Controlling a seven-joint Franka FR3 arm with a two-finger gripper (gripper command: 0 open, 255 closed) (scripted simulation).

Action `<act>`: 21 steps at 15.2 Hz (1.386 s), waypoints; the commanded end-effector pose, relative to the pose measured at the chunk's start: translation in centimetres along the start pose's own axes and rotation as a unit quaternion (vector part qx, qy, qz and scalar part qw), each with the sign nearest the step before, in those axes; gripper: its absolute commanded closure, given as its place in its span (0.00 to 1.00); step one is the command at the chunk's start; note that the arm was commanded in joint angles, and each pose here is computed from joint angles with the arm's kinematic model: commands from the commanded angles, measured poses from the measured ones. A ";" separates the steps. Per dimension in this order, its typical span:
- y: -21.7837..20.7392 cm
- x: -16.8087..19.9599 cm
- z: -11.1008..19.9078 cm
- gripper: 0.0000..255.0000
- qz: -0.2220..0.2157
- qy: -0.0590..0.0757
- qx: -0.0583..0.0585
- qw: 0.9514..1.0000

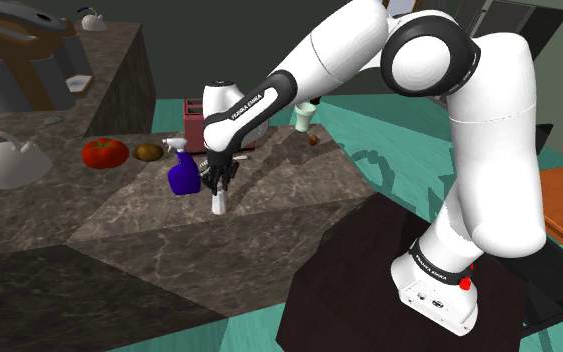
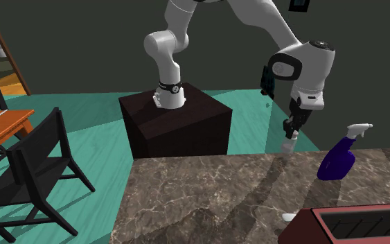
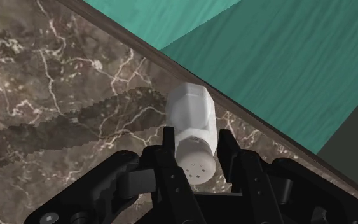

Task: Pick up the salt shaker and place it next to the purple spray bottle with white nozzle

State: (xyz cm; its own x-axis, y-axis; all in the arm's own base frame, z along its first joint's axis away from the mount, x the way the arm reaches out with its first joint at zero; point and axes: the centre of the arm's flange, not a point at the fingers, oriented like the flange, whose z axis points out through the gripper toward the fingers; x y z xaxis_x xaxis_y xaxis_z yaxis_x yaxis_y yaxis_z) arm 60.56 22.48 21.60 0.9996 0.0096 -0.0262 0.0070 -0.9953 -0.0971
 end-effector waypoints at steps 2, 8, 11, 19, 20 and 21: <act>0.2 0.1 1.9 1.00 0.000 0.000 0.000 1.000; 0.2 0.1 1.9 1.00 0.000 0.000 0.000 1.000; 0.2 0.1 1.9 0.00 0.000 0.000 0.000 1.000; 0.2 0.1 -2.0 0.00 0.000 0.000 0.000 1.000; 0.2 0.1 -3.1 0.00 0.000 0.000 0.000 1.000; 0.2 0.1 -3.1 0.00 0.000 0.000 0.000 1.000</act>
State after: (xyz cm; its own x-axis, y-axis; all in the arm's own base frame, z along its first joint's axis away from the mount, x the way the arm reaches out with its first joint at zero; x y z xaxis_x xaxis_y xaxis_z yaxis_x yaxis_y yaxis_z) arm 60.67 22.01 24.16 0.9997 0.0094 -0.0244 0.0070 -0.9952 -0.0978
